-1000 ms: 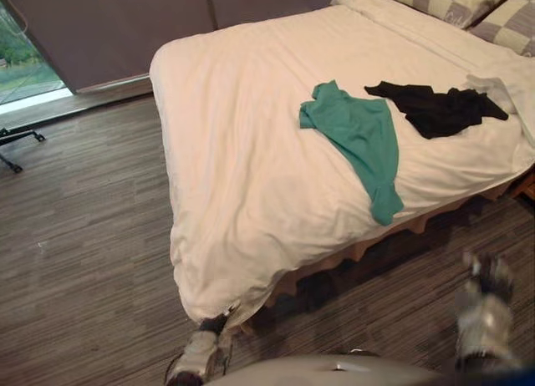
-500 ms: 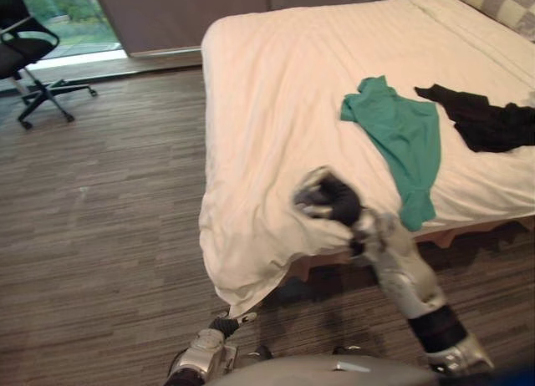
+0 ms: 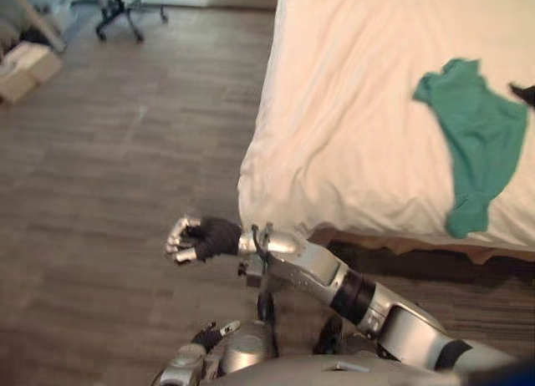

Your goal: Tidy the bed and pick cloth on bed and put in laundry

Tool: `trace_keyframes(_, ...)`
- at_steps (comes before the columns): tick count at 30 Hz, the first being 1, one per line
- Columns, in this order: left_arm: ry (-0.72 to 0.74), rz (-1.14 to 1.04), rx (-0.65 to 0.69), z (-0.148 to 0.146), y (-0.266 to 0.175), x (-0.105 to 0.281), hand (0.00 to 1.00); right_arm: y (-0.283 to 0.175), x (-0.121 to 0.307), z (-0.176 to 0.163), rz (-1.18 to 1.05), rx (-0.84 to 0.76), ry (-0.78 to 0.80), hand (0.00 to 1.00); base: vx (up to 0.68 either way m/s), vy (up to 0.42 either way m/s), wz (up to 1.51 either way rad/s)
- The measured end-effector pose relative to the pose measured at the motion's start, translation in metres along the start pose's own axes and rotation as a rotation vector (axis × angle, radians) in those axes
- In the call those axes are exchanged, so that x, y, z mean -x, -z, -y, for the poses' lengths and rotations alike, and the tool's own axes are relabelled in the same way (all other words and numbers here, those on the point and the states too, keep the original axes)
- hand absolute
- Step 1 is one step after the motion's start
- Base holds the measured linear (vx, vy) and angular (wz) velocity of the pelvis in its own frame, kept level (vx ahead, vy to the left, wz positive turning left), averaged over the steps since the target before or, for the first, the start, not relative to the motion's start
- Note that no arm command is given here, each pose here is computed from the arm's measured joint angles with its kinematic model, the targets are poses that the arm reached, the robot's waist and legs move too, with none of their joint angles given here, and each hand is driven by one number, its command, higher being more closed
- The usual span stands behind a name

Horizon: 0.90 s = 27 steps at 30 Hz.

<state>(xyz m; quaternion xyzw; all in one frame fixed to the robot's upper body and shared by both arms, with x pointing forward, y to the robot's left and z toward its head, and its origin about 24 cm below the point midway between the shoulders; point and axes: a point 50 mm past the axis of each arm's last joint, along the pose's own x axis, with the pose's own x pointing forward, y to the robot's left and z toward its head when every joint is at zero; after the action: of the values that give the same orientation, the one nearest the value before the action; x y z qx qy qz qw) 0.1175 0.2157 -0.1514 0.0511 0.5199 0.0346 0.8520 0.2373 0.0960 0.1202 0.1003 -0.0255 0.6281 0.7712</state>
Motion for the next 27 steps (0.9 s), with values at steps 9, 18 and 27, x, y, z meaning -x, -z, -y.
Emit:
trace_keyframes(9,-0.050,0.166,0.032,0.002,-0.061,-0.006,0.00,-0.033,0.006,0.056,0.085,0.151,0.320,1.00,-0.05,-0.059,0.20)
trace_keyframes(18,-0.012,0.416,0.067,0.028,-0.156,0.001,0.00,-0.108,0.014,0.090,0.331,0.227,0.557,1.00,-0.03,-0.046,0.17)
trace_keyframes(27,0.063,0.557,0.130,0.062,-0.220,0.019,0.00,-0.155,0.064,0.135,0.512,0.132,0.800,1.00,-0.06,-0.050,-0.06)
